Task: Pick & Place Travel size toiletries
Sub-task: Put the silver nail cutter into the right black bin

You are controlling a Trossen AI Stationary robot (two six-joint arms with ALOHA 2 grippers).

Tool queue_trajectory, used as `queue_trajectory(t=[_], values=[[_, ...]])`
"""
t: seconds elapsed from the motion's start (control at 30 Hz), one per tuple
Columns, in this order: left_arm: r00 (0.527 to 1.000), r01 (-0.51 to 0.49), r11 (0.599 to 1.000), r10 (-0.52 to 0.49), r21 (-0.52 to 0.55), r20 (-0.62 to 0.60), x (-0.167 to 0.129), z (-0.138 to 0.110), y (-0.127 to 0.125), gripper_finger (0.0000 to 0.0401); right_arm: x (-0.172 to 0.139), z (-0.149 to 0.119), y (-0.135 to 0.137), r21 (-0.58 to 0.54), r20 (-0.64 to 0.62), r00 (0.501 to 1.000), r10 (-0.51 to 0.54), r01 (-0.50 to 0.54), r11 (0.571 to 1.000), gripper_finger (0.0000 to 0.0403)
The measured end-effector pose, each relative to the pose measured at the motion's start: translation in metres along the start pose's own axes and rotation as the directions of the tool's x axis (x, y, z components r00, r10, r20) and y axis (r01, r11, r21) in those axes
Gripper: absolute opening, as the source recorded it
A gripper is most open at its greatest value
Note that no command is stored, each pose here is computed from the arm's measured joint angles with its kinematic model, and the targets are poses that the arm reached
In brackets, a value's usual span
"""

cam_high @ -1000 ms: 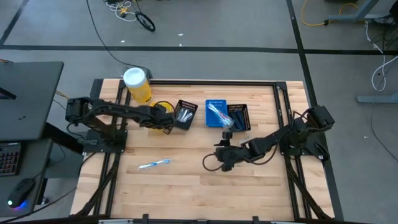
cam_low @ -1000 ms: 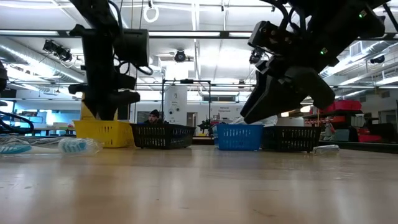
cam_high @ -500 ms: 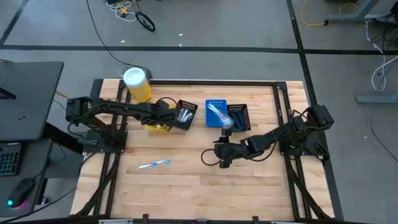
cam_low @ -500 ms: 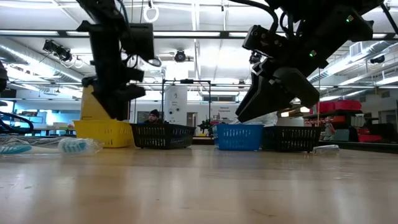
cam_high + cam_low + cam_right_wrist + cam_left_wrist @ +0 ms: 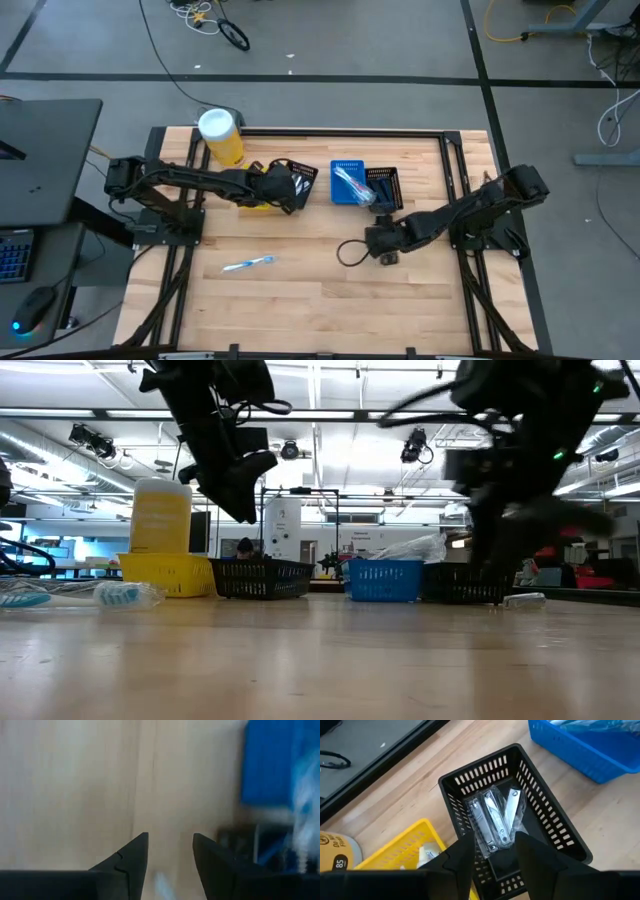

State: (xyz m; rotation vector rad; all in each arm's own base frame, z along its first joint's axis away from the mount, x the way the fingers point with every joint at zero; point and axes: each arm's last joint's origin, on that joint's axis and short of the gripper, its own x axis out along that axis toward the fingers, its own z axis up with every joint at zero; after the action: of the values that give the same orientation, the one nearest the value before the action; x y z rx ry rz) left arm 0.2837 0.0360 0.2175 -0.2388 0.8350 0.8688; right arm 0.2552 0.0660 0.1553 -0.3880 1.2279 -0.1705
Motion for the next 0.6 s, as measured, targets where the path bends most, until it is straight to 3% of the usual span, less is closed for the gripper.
queue_trajectory(t=[0.17, 0.33, 0.6], values=[[1.0, 0.007, 1.0, -0.007, 0.006, 0.002, -0.002, -0.002, -0.003, 0.0147, -0.023, -0.021, -0.015, -0.047, -0.116, 0.979, 0.17, -0.177, 0.983, 0.0165], [1.0, 0.009, 1.0, -0.009, -0.02, 0.007, -0.002, -0.001, -0.003, 0.0146, -0.016, -0.035, -0.027, -0.077, -0.117, 0.969, 0.219, -0.228, 0.971, 0.0165], [1.0, 0.011, 1.0, -0.011, -0.021, 0.009, -0.002, -0.001, -0.003, 0.0146, 0.01, -0.05, -0.033, -0.125, -0.104, 0.974, 0.199, -0.212, 0.969, 0.0165]])
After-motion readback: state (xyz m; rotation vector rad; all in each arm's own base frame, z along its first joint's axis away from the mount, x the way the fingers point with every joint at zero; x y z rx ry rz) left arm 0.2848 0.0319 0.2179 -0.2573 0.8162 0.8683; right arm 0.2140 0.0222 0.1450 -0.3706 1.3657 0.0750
